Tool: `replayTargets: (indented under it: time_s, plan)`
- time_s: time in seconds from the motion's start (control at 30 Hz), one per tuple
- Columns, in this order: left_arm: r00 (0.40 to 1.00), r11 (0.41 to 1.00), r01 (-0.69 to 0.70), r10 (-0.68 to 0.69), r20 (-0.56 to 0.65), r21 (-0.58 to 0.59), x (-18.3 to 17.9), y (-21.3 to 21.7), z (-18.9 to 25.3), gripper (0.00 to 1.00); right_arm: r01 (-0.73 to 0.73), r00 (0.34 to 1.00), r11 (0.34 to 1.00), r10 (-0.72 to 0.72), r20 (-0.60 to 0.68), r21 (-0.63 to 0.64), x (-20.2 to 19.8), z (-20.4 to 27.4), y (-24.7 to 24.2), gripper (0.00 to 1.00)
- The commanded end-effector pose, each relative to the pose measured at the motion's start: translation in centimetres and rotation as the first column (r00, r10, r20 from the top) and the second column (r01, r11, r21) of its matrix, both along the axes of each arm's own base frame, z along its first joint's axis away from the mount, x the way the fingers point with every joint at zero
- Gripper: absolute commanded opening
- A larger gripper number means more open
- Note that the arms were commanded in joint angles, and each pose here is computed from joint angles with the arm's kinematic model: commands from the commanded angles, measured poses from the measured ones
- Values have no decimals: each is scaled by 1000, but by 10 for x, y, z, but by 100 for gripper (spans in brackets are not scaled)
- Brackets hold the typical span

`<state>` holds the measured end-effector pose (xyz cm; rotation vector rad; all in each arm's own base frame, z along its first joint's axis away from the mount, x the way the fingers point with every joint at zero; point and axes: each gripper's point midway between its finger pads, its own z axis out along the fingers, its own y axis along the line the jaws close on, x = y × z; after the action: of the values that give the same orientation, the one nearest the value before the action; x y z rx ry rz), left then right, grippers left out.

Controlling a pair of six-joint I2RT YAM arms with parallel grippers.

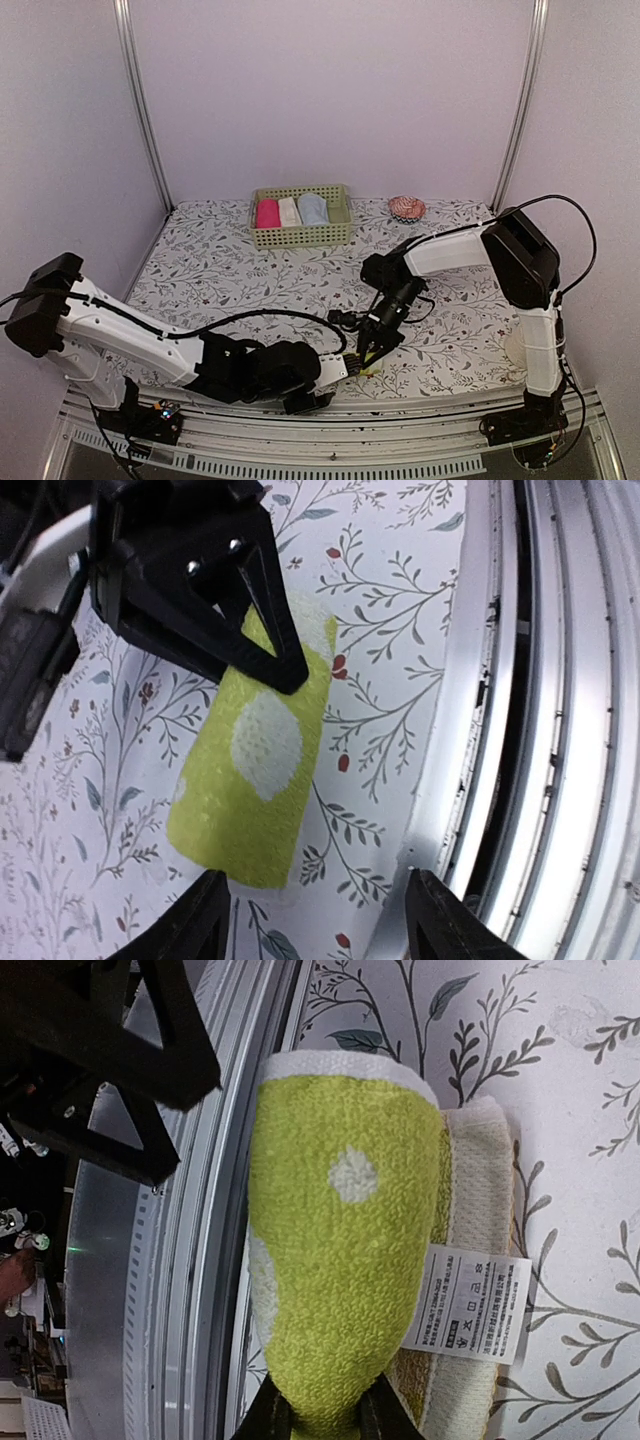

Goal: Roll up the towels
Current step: Roll the towel at the center of the board, then pick up the towel from the center of the board.

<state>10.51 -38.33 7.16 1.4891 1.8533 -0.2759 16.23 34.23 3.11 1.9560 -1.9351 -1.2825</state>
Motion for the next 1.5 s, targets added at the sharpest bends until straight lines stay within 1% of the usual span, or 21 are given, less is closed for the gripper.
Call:
replayTargets:
  time_s: [0.0,0.13,0.2,0.3,0.4,0.6,0.7,0.77,0.83,0.9,1.1,1.17,1.2,1.33,1.37,1.4,1.43,1.47]
  plan:
    - [971,998,16,-31,237,64,23,-28,12,62,-15,994,993,3,-106,-115,-17,-20,-16,9]
    - [939,988,50,-97,331,148,32,-40,4,63,-11,990,993,-6,-138,-118,-19,-18,-16,9]
    - [924,978,82,-147,352,194,32,-43,-4,63,-6,987,993,-12,-158,-115,-18,-16,-15,9]
    - [923,964,129,-202,327,231,29,-47,-15,62,5,978,994,-28,-207,-113,-19,-16,-13,9]
    - [928,956,151,-225,298,251,27,-51,-22,61,13,970,994,-38,-241,-104,-18,-15,-12,9]
    - [933,949,125,-212,291,290,36,-52,-35,58,36,942,995,-66,-330,-96,-18,-8,-11,9]
    - [930,940,121,-220,295,319,39,-52,-43,55,45,904,993,-86,-418,-108,-20,-13,-11,9]
    - [924,934,112,-224,311,340,42,-51,-46,54,55,891,993,-98,-443,-108,-20,-16,-11,9]
    - [917,931,109,-229,326,348,44,-51,-45,52,63,883,992,-107,-458,-112,-22,-18,-11,9]
    - [914,913,107,-246,323,393,46,-46,-62,51,67,879,991,-112,-463,-112,-22,-17,-11,9]
    - [901,882,76,-261,348,465,55,-37,-81,45,91,874,991,-126,-470,-96,-18,-9,-8,12]
    - [898,881,31,-232,374,472,62,-34,-82,44,91,879,992,-120,-462,-85,-17,-6,-8,18]
    - [899,878,16,-222,378,478,64,-32,-84,43,91,882,993,-117,-457,-77,-17,-3,-7,24]
    - [909,890,0,-189,371,456,69,-28,-80,32,93,899,995,-104,-426,-47,-13,9,-8,37]
    - [913,894,3,-186,364,449,69,-27,-79,29,92,907,995,-100,-409,-39,-12,15,-8,44]
    - [915,896,2,-182,361,444,69,-27,-78,27,88,919,996,-92,-383,-29,-10,23,-10,58]
    - [916,898,3,-179,360,440,69,-26,-76,25,83,929,996,-85,-360,-22,-10,28,-13,66]
    - [920,899,15,-184,346,438,68,-26,-77,24,77,939,997,-78,-336,-16,-9,33,-16,80]
